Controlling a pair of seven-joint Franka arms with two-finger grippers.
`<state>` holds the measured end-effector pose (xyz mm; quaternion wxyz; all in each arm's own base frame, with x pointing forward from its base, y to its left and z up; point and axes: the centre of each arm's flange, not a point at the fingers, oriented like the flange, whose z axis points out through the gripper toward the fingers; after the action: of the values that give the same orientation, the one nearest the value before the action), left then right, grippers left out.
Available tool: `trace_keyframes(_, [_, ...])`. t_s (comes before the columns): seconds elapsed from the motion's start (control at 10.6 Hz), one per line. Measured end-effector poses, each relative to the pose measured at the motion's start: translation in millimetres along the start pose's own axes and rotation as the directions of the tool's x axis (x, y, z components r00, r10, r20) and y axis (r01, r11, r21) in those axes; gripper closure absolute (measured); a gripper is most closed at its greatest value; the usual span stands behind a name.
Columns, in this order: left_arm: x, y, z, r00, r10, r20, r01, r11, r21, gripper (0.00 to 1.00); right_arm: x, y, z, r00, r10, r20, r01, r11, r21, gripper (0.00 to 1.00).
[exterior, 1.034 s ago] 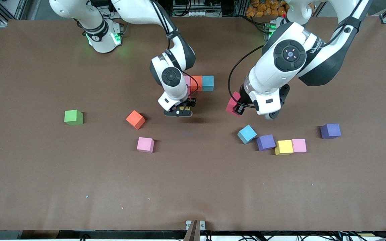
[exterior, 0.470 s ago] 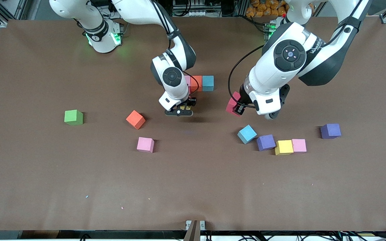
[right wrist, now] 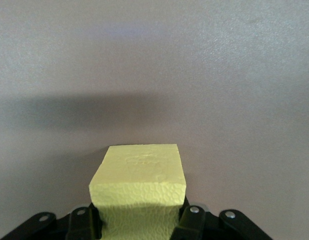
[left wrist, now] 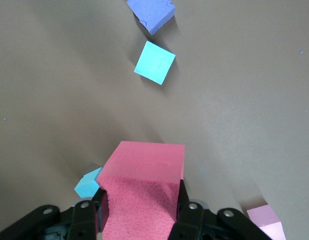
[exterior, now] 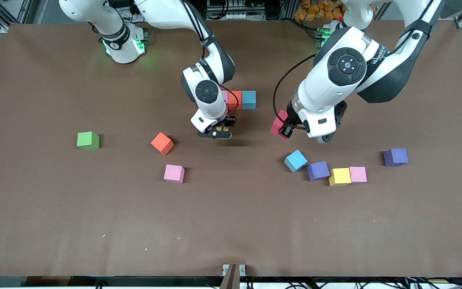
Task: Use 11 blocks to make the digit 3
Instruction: 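Lower the yellow cube into the column and open the right gripper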
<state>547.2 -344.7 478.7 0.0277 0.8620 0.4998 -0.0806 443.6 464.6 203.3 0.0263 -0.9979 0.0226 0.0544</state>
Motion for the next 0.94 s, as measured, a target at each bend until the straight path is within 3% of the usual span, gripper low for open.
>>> trace_keyframes(0.75, [0.1,0.0,0.0,1.000,0.000,0.000,0.000,1.000,0.000,0.47,0.0,0.0,0.1,1.000,0.000,0.000,0.000,1.000,0.000,0.47])
trace_keyframes(0.94, [0.2,0.0,0.0,1.000,0.000,0.000,0.000,1.000,0.000,0.47,-0.4,0.2,0.6,1.000,0.001,0.003,-0.001,1.000,-0.001,0.26])
